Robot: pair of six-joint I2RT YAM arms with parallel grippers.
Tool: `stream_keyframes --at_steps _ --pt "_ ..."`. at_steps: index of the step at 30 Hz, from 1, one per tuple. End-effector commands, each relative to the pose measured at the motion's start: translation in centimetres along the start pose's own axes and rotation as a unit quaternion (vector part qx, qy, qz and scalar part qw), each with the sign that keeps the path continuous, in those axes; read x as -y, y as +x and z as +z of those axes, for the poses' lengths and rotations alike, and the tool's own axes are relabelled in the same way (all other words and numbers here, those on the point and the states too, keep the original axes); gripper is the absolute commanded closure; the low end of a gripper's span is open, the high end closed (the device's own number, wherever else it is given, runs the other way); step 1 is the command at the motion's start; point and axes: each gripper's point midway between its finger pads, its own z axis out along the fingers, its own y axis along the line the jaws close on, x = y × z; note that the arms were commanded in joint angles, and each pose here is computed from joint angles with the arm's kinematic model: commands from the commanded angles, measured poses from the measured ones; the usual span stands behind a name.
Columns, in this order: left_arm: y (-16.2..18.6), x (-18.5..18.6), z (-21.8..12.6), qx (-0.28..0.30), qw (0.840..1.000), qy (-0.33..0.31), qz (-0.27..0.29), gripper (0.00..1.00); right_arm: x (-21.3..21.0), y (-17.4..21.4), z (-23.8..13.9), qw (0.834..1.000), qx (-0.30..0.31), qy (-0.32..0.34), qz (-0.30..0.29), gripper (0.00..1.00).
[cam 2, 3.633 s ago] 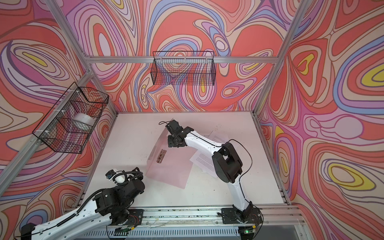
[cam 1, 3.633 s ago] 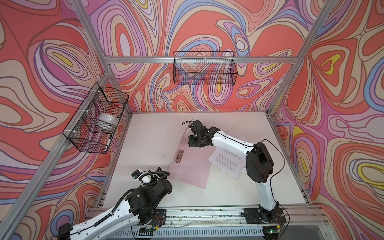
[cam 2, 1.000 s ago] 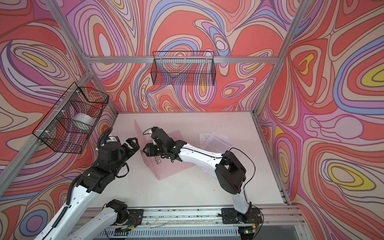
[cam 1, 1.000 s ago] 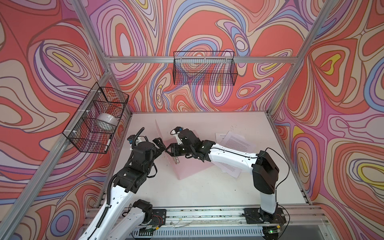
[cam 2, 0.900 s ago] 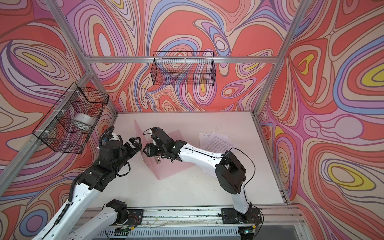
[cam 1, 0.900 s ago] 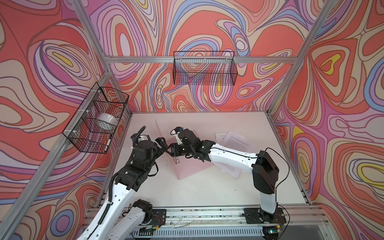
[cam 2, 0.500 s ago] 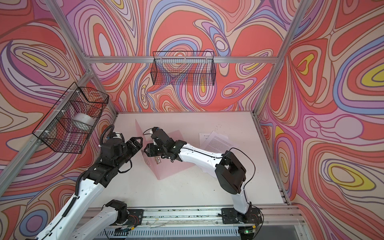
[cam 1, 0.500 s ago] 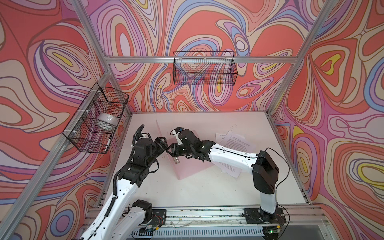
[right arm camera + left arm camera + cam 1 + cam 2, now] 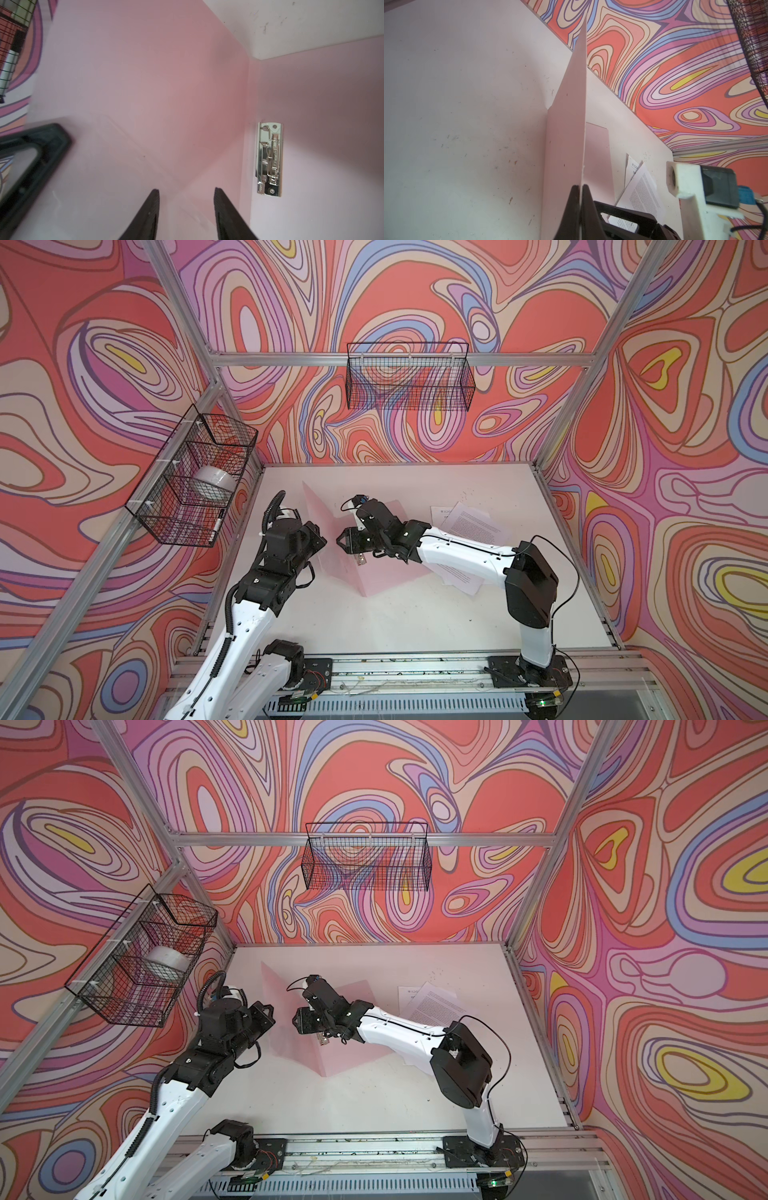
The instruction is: Put the files into the folder
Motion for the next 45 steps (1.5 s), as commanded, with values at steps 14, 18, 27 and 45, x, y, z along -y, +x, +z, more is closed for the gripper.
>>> stream_keyframes --at_steps 14,18,27,45 --pt "-0.2 2.6 3.1 -0.064 0.985 0.133 0.092 1.00 15.2 1.8 -1.0 0.984 -0.041 0.175 0.019 0.56" --pt "1.3 3.4 4.2 -0.105 0.975 0.175 0.091 1.00 16.2 3.2 -0.4 0.981 -0.061 0.183 0.015 0.56" --pt "1.9 2.0 4.6 -0.121 0.977 0.150 0.094 1.00 17.2 6.4 2.1 0.983 -0.108 0.147 0.032 0.56" --pt "3.6 -4.1 6.1 -0.122 0.989 0.023 0.079 1.00 15.4 1.8 3.3 0.982 -0.078 0.170 -0.026 0.27"
